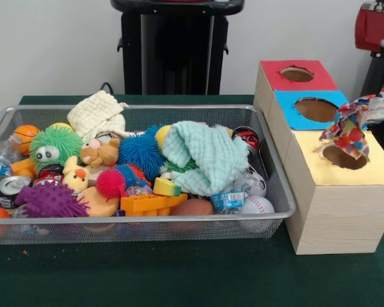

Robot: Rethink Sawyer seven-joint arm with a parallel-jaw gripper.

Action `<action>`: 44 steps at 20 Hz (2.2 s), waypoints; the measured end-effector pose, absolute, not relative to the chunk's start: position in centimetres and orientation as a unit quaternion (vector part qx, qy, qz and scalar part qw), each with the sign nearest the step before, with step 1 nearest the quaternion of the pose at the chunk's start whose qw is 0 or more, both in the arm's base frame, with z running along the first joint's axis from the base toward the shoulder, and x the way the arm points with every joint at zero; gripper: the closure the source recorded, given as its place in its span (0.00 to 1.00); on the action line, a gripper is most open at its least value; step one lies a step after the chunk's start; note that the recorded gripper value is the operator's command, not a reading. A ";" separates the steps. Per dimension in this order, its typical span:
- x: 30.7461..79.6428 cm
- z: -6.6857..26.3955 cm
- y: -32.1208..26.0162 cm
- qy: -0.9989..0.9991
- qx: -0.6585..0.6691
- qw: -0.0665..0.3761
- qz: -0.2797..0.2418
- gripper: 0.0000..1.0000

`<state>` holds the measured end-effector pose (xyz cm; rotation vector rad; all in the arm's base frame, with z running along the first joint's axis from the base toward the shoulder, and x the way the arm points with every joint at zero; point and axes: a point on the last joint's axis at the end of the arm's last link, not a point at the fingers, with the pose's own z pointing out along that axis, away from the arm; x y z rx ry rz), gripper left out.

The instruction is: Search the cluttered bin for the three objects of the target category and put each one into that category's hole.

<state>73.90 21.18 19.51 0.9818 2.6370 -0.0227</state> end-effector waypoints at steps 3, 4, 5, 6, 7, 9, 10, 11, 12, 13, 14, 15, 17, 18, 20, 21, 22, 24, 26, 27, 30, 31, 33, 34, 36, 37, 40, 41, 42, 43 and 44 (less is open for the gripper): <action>72.9 18.5 21.2 0.925 0.349 0.149 -0.011 1.00; 72.8 18.4 21.2 0.925 0.350 0.147 -0.011 1.00; 72.6 18.1 21.3 0.925 0.351 0.144 -0.011 1.00; 72.5 18.0 21.3 0.925 0.353 0.142 -0.011 1.00; 72.4 17.8 21.4 0.925 0.354 0.140 -0.010 1.00; 72.3 17.2 21.8 0.924 0.358 0.133 -0.008 1.00; 72.3 16.9 21.9 0.924 0.358 0.131 -0.007 1.00; 72.2 16.8 22.1 0.924 0.358 0.130 -0.007 1.00; 72.1 16.5 22.3 0.925 0.359 0.127 -0.006 1.00; 72.1 16.3 22.5 0.925 0.359 0.125 -0.006 1.00; 72.0 16.0 22.6 0.925 0.359 0.123 -0.007 1.00; 71.9 15.6 22.7 0.926 0.358 0.121 -0.007 1.00; 71.7 15.1 22.9 0.926 0.357 0.118 -0.009 1.00; 71.7 14.7 22.9 0.927 0.357 0.118 -0.010 1.00; 71.6 14.3 22.9 0.927 0.356 0.118 -0.011 1.00; 71.5 13.9 22.8 0.927 0.356 0.121 -0.011 1.00; 71.5 13.6 22.7 0.926 0.356 0.123 -0.011 1.00; 71.5 13.0 22.6 0.926 0.355 0.129 -0.010 1.00; 71.6 12.4 22.5 0.925 0.354 0.137 -0.008 1.00; 71.7 12.0 22.5 0.924 0.353 0.145 -0.006 1.00; 72.0 11.3 22.4 0.923 0.350 0.162 -0.002 1.00; 72.1 11.0 22.4 0.922 0.349 0.167 0.000 1.00; 72.3 10.7 22.4 0.921 0.348 0.173 0.001 1.00; 72.3 10.6 22.4 0.921 0.348 0.175 0.002 1.00; 72.3 10.4 22.4 0.921 0.347 0.175 0.001 1.00; 72.2 10.4 22.4 0.921 0.347 0.174 0.001 1.00; 72.2 10.4 22.4 0.921 0.347 0.174 0.002 1.00; 72.2 10.5 22.4 0.921 0.348 0.174 0.002 1.00; 72.3 10.6 22.4 0.921 0.348 0.173 0.002 1.00; 72.1 11.1 22.3 0.922 0.351 0.166 0.002 1.00; 72.0 11.3 22.3 0.922 0.352 0.164 0.002 1.00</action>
